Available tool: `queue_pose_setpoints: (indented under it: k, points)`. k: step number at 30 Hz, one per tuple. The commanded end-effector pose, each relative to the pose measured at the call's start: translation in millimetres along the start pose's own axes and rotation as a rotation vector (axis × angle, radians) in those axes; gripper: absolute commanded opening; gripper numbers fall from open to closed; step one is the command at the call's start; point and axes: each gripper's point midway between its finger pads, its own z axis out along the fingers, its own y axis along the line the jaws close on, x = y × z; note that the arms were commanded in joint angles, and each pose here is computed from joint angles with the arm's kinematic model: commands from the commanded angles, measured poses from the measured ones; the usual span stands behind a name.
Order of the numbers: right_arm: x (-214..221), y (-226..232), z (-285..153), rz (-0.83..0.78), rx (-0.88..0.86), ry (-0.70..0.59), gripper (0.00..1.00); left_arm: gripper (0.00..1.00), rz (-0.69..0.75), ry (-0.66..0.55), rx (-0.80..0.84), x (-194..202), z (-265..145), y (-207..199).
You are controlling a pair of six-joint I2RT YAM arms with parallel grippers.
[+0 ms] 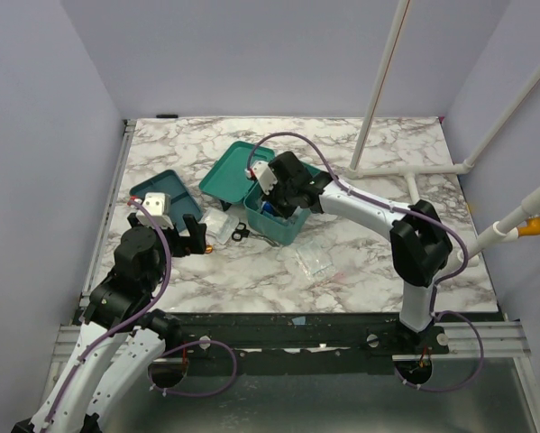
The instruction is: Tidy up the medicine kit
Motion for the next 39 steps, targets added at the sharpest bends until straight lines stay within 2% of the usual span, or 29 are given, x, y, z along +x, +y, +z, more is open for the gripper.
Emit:
queue_pose_setpoints:
  k: [1, 6, 10, 15, 29, 33, 34, 36, 37, 39]
  points:
    - [6, 18, 0, 0.017, -0.090, 0.032, 0.06, 0.98, 0.004, -0.011, 0.029, -5, -3, -6]
    - [10, 16, -4, 0.025, -0.071, 0.049, 0.30, 0.98, 0.005, -0.011, 0.038, -5, -3, -8]
    - [-4, 4, -18, 0.034, -0.006, 0.001, 0.40, 0.99, 0.005, -0.010, 0.042, -4, -3, -8]
    - [-28, -11, -42, 0.048, 0.073, -0.080, 0.48, 0.98, 0.005, -0.010, 0.046, -4, -3, -9]
    - [-76, -62, -104, 0.178, 0.371, -0.321, 0.55, 0.99, 0.004, -0.010, 0.056, -3, -4, -10]
    - [-90, -43, -113, 0.159, 0.255, -0.341, 0.55, 0.99, 0.004, -0.010, 0.056, -3, -4, -10]
    - [-94, -36, -116, 0.147, 0.207, -0.359, 0.58, 0.99, 0.005, -0.008, 0.056, -3, -3, -11]
    - [-101, -21, -124, 0.127, 0.126, -0.397, 0.76, 0.99, 0.005, -0.008, 0.053, -3, -3, -10]
    - [-105, -12, -129, 0.117, 0.079, -0.416, 0.79, 0.99, 0.005, -0.009, 0.051, -3, -3, -10]
    - [-110, 4, -134, 0.093, 0.023, -0.433, 0.79, 0.98, 0.004, -0.006, 0.049, -3, -2, -10]
